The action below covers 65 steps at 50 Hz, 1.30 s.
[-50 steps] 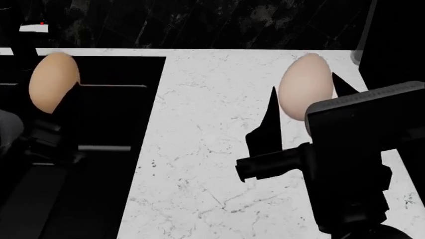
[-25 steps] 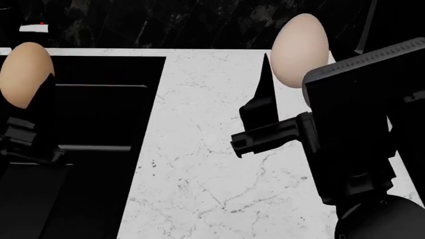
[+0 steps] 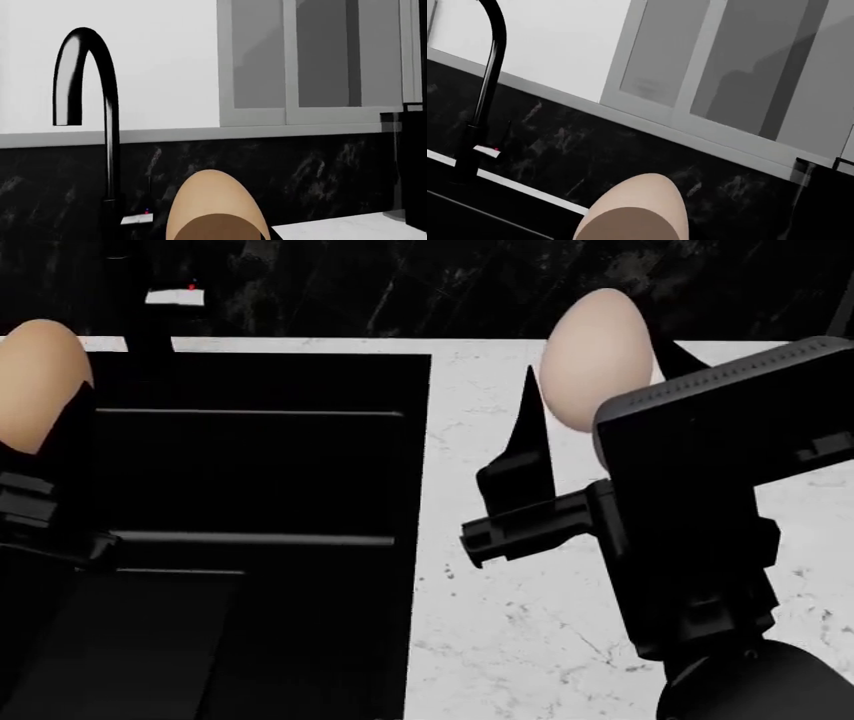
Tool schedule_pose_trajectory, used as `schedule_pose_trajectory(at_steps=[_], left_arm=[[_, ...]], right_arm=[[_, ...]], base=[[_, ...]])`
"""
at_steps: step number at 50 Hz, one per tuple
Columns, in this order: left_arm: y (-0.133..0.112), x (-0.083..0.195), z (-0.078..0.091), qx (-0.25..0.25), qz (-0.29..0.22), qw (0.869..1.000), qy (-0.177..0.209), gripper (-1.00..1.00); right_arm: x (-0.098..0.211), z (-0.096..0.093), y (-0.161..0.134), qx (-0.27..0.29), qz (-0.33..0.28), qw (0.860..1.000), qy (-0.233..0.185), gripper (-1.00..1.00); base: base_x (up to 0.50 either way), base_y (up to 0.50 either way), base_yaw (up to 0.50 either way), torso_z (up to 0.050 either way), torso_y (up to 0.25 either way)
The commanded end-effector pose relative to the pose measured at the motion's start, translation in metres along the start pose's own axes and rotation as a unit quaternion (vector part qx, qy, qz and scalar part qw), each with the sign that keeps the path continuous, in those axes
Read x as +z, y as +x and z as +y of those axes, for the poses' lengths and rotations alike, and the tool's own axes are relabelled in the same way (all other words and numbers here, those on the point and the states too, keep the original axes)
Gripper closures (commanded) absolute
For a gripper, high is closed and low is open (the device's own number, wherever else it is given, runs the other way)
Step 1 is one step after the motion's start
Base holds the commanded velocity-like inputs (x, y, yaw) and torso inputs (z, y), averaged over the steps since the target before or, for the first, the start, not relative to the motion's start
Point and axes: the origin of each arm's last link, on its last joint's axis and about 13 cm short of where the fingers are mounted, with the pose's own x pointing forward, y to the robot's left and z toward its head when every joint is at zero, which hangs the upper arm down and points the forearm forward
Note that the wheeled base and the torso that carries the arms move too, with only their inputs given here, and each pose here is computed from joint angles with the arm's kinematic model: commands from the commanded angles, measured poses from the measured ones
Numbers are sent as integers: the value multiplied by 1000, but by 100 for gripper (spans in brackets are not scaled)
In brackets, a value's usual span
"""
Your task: Place the eggs and milk next to the bowl.
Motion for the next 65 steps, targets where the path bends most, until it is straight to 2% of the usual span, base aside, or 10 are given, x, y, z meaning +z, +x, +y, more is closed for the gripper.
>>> schedule_pose_trajectory(at_steps=[1, 18, 45, 53, 65], left_arm=[[0, 1, 1, 3, -7, 1000, -16, 100], [-1, -1, 4, 7, -6, 1000, -19, 100], [2, -3, 5, 9, -3, 1000, -15, 100], [2, -3, 6, 12, -4, 1000, -13, 100], [3, -5, 5, 11, -1, 1000, -12, 100]], right_arm=[[2, -2, 1, -3, -10, 1000, -7, 100], [2, -1, 1, 0, -6, 1000, -7, 100], [-3, -1, 1, -13, -1, 1000, 15, 100], [-4, -1, -1, -14, 7, 1000, 3, 100], [-7, -1, -1, -11, 4, 1000, 11, 100]], base=[[0, 500, 0, 0, 0], [0, 500, 0, 0, 0], [0, 500, 0, 0, 0], [0, 500, 0, 0, 0], [0, 500, 0, 0, 0]])
